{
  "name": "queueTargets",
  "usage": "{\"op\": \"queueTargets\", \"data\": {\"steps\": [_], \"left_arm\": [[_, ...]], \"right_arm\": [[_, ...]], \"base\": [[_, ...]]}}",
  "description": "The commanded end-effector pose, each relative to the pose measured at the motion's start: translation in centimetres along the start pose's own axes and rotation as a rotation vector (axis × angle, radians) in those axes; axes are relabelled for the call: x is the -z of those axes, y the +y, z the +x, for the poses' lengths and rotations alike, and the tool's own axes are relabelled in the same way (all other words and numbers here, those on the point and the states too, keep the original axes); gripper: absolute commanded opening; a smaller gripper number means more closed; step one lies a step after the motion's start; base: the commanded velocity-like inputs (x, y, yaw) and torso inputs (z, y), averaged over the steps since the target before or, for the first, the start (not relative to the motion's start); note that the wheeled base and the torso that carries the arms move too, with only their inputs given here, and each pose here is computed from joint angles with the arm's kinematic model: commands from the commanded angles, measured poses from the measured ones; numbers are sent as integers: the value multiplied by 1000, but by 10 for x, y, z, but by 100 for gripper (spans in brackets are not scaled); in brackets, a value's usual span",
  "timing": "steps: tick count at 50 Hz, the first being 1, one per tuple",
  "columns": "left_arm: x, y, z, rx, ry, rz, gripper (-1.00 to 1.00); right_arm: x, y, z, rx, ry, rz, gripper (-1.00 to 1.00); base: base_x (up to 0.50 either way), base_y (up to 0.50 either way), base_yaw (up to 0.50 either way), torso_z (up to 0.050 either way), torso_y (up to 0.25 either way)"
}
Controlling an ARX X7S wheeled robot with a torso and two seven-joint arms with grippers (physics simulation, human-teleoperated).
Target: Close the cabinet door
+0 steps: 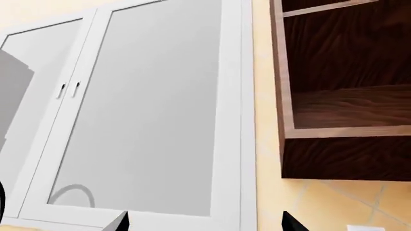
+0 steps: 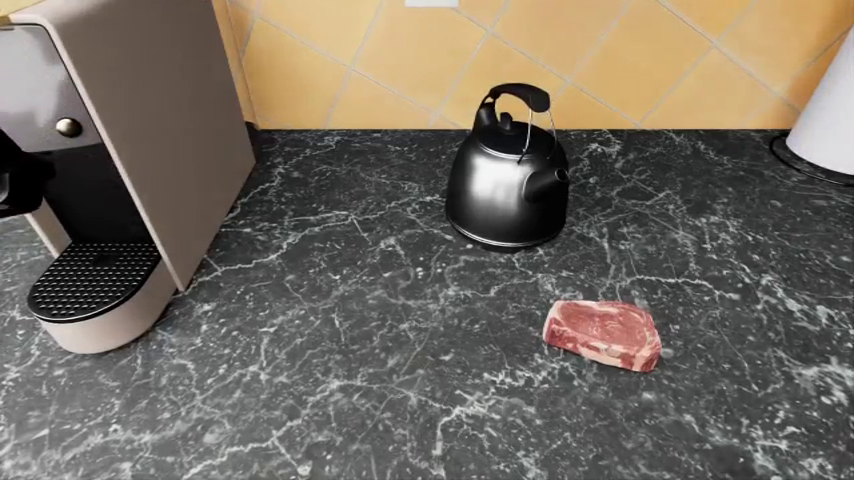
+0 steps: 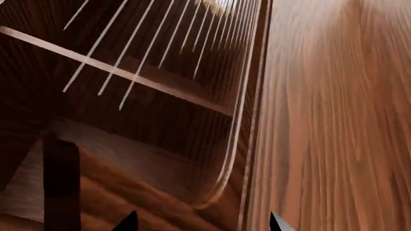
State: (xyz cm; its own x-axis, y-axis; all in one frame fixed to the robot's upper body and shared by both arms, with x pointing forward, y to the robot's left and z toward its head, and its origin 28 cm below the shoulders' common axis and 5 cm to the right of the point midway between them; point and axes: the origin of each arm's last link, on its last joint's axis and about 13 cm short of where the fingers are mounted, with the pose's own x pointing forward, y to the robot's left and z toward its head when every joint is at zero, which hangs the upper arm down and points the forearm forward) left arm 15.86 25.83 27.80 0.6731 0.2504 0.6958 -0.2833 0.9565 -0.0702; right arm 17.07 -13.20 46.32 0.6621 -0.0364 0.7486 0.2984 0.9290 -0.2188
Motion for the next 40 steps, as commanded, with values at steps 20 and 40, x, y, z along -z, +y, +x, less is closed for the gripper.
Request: {"op": "queueTargets", "data": {"steps": [20, 40], "left_arm": [[-47, 3, 2, 200, 60, -383, 100], [-50, 2, 0, 212, 56, -384, 100]], "right_arm": [[28, 22, 47, -57, 136, 213, 100], [59, 45, 54, -134, 236, 235, 100]], "base": [[3, 0, 2, 2, 0], [3, 0, 1, 1, 0]]}}
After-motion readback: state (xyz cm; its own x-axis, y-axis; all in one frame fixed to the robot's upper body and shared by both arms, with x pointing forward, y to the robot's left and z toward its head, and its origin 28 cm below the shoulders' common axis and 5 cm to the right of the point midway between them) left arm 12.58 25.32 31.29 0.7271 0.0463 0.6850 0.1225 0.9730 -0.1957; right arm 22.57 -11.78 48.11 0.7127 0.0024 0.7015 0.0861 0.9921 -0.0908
